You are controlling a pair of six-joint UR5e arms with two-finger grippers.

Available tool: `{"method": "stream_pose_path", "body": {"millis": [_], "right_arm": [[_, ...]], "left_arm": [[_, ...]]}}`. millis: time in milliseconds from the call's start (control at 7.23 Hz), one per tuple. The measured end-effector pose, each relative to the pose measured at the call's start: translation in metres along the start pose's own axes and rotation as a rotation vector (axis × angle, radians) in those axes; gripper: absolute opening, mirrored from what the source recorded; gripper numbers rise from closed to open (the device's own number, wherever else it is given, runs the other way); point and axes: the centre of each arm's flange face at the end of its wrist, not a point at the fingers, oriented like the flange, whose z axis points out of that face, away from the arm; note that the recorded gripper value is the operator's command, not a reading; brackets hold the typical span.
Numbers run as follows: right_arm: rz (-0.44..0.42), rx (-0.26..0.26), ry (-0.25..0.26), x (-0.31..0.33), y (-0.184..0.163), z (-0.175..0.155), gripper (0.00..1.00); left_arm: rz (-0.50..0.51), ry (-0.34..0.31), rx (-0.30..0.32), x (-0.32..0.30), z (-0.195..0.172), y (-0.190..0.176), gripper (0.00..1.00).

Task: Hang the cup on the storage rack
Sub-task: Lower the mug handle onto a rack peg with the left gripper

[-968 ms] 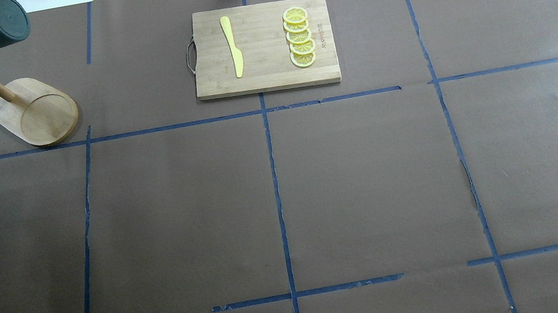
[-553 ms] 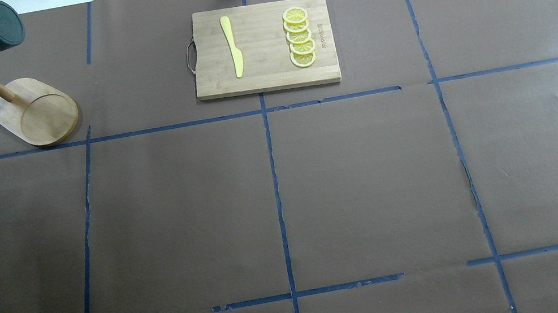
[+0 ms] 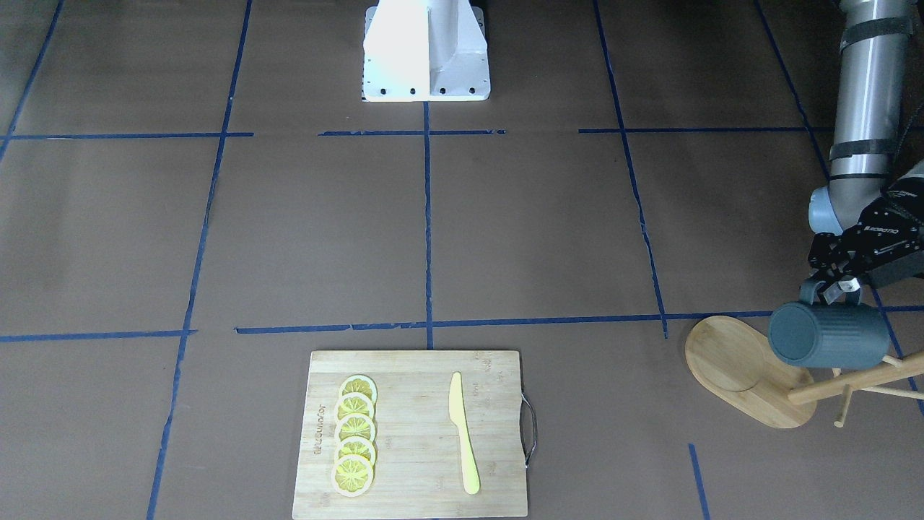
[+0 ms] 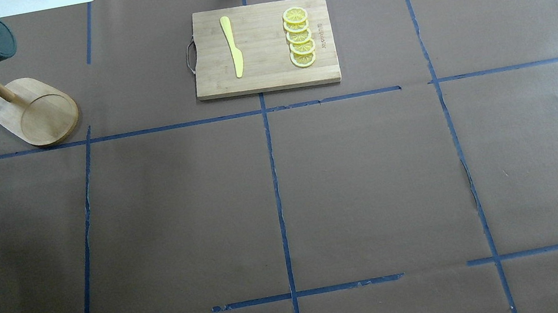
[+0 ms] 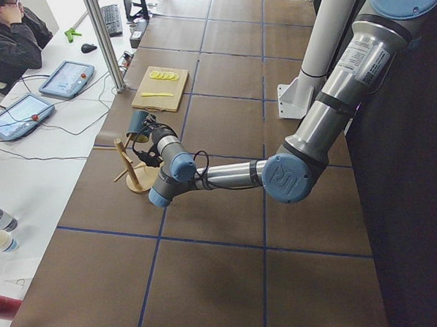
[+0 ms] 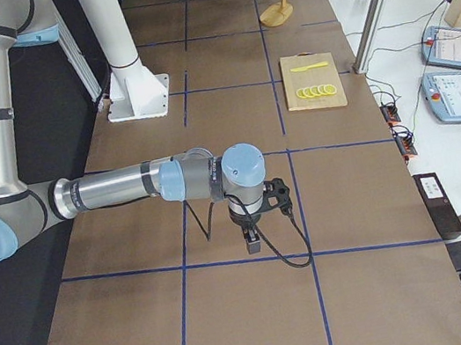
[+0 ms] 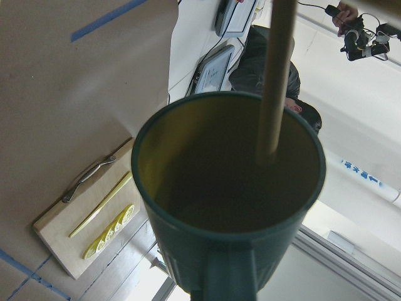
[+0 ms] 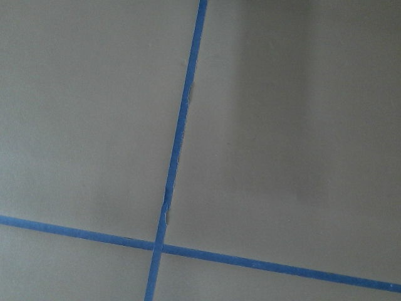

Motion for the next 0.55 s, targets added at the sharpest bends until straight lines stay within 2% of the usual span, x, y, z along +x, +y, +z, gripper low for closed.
{"method": "stream_pose_path", "body": {"millis": [415, 553], "right_arm": [[-0.001, 0.001, 0.000, -0.001, 0.001, -0.001, 1.00], [-0.002, 0.002, 0.000, -0.001, 0.001, -0.001, 1.00]], "left_arm": [[-0.071, 0.014, 0.051, 0.006, -0.016, -0.018, 0.01], [-0.085, 0.017, 0.063, 0.007, -0.020, -0.022, 0.23]]}}
